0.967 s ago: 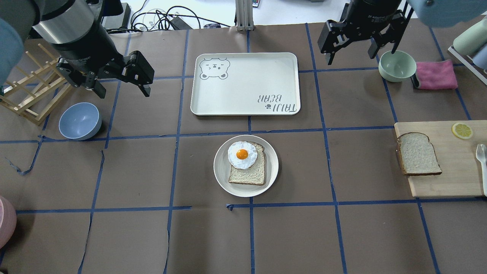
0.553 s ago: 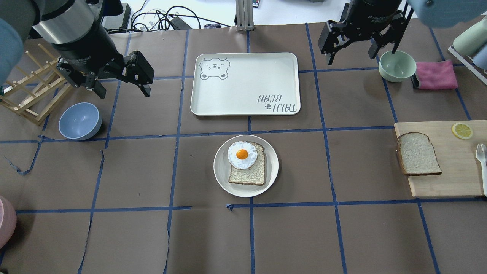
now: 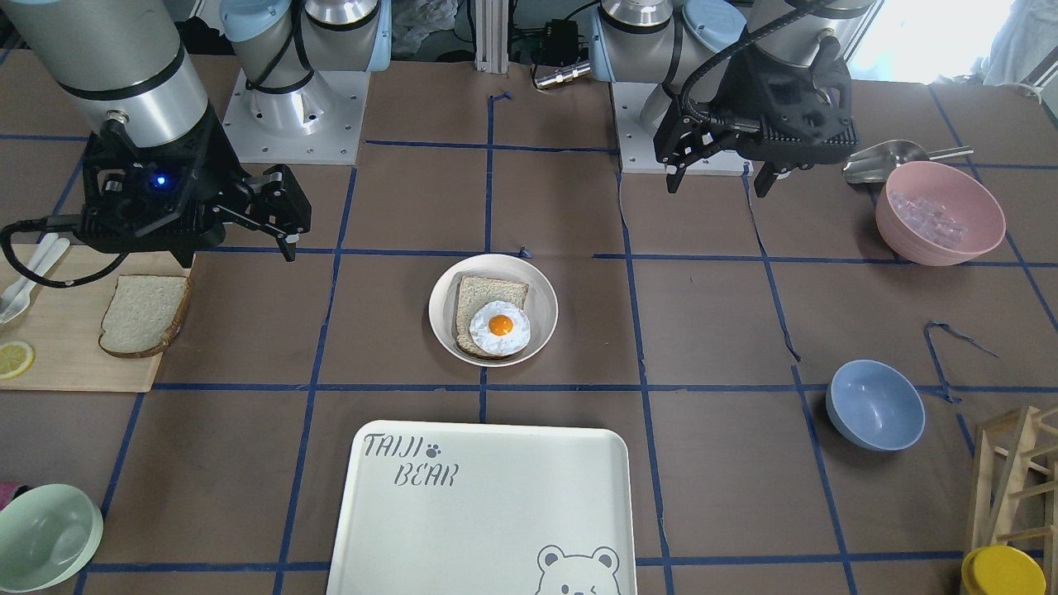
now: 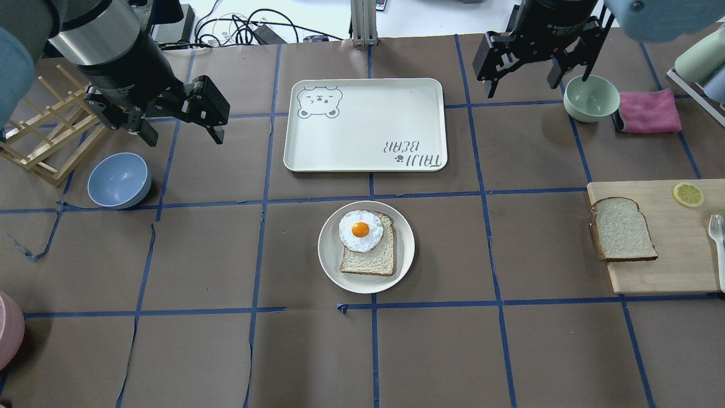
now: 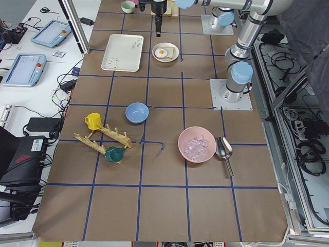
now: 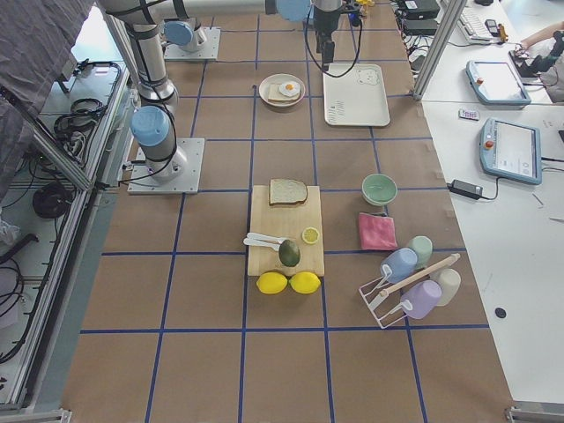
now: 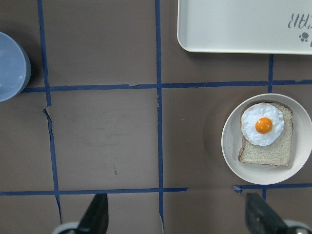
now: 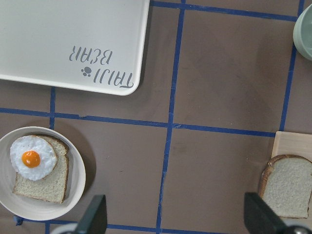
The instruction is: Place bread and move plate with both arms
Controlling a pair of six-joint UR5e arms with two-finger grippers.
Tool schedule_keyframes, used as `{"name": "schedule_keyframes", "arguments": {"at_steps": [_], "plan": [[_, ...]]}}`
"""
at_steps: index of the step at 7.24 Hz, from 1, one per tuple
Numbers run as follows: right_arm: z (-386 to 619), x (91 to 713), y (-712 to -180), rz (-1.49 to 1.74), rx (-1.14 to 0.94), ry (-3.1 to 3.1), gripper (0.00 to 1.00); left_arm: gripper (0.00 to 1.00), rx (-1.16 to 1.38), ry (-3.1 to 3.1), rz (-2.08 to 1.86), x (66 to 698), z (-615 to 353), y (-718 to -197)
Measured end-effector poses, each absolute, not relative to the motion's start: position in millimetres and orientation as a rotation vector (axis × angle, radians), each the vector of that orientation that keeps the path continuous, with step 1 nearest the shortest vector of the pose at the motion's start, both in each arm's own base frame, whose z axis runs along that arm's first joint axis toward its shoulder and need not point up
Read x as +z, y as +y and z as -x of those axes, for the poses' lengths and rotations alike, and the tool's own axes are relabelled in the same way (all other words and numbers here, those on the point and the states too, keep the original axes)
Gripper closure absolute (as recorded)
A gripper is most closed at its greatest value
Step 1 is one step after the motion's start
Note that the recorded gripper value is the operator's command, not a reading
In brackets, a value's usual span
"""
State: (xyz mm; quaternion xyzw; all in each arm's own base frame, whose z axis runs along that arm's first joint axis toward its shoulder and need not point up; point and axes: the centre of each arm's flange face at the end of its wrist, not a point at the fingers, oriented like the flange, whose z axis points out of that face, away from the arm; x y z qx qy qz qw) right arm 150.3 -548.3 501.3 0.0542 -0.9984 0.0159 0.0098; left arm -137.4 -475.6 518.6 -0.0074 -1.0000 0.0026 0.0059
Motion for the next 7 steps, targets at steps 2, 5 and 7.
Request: {"name": "schedule_keyframes", "arguments": {"at_steps": [2, 5, 7], "plan": [[-150.3, 500.9, -548.1, -0.169, 0.048, -3.118, 0.00, 0.00, 0.008, -3.130, 0.023, 518.6, 137.4, -475.6], [-133.8, 473.4, -547.9, -0.126, -0.045, -3.113, 0.00, 0.00, 0.008, -3.130, 0.023, 518.6, 137.4, -475.6], [-86.0, 401.2, -530.7, -0.040, -0.296, -2.991, 0.00, 0.00, 0.009, -3.130, 0.023, 518.7, 137.4, -475.6]]}}
